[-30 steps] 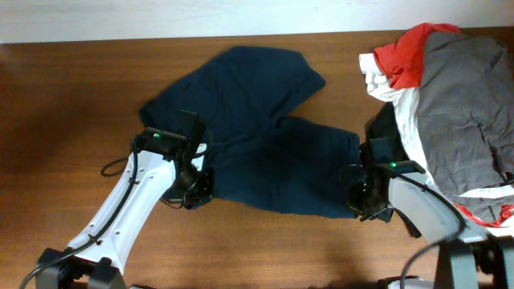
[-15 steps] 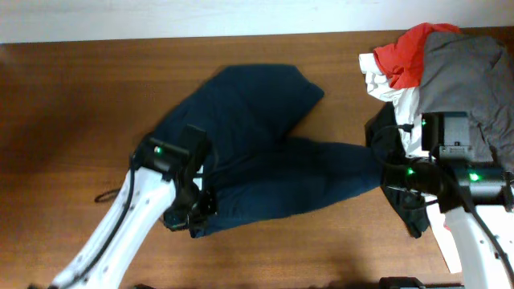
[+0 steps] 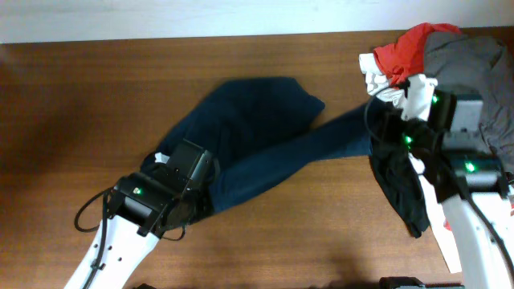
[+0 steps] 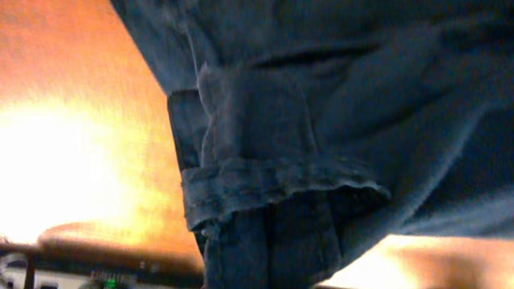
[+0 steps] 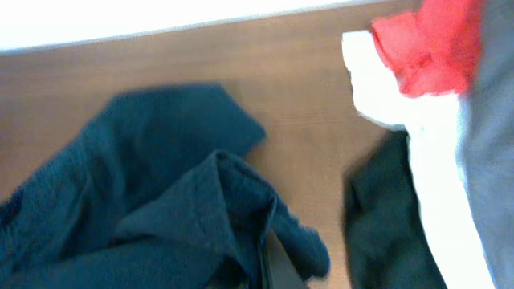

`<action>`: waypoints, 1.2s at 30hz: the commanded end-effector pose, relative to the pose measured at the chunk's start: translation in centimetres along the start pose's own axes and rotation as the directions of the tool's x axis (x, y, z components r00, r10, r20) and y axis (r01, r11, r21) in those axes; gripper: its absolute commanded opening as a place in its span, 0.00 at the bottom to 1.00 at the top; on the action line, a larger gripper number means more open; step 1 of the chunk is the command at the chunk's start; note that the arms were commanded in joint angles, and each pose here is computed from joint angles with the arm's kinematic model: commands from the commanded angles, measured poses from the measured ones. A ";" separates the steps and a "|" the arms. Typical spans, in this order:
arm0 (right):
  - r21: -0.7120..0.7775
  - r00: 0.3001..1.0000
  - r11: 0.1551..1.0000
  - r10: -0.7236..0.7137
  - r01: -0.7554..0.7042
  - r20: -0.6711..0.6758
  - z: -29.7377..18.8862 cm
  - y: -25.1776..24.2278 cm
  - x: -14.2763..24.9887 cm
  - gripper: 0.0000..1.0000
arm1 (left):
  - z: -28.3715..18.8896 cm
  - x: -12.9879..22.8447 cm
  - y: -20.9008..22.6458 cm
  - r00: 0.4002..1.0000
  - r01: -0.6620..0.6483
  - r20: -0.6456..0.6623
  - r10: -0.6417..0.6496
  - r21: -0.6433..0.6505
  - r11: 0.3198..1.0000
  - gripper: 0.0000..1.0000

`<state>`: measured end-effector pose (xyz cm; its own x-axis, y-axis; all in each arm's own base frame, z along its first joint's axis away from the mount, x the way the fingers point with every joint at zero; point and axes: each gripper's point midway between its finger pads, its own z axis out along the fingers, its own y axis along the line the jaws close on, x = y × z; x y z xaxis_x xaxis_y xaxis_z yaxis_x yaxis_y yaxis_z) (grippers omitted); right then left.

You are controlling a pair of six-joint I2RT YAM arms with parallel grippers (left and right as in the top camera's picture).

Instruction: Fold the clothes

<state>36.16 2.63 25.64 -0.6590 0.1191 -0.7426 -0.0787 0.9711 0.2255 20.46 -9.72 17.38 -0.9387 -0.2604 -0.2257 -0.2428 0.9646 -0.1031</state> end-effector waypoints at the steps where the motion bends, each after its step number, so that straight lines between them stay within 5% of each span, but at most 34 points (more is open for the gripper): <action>1: -0.074 0.998 0.996 -0.055 0.055 -0.001 2.9 1.4 -0.9 0.04 | 0.2 -2.5 0.8 0.993 0.046 0.115 -0.036 -0.079 0.996 0.00; 17: -0.205 0.971 0.956 -0.182 0.212 0.155 17.5 7.6 -2.1 0.04 | 3.5 -6.3 2.8 0.955 0.218 0.261 -0.142 -0.293 0.931 0.00; 29: -0.213 0.934 0.948 -0.161 0.236 0.320 19.1 8.3 -5.1 0.04 | 3.6 -11.4 9.2 0.823 0.528 0.383 -0.419 -0.244 0.814 0.00; 36: -0.250 0.913 0.927 -0.176 0.279 0.368 21.1 10.9 -4.4 0.04 | 3.4 -13.2 10.3 0.770 0.585 0.440 -0.462 -0.198 0.787 0.01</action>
<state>52.97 16.90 18.30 -0.3348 0.0049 -0.9423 -0.4669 0.8677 0.1704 30.81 1.92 15.37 -0.5572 -0.6632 -0.4997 -0.7549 0.6553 -0.0280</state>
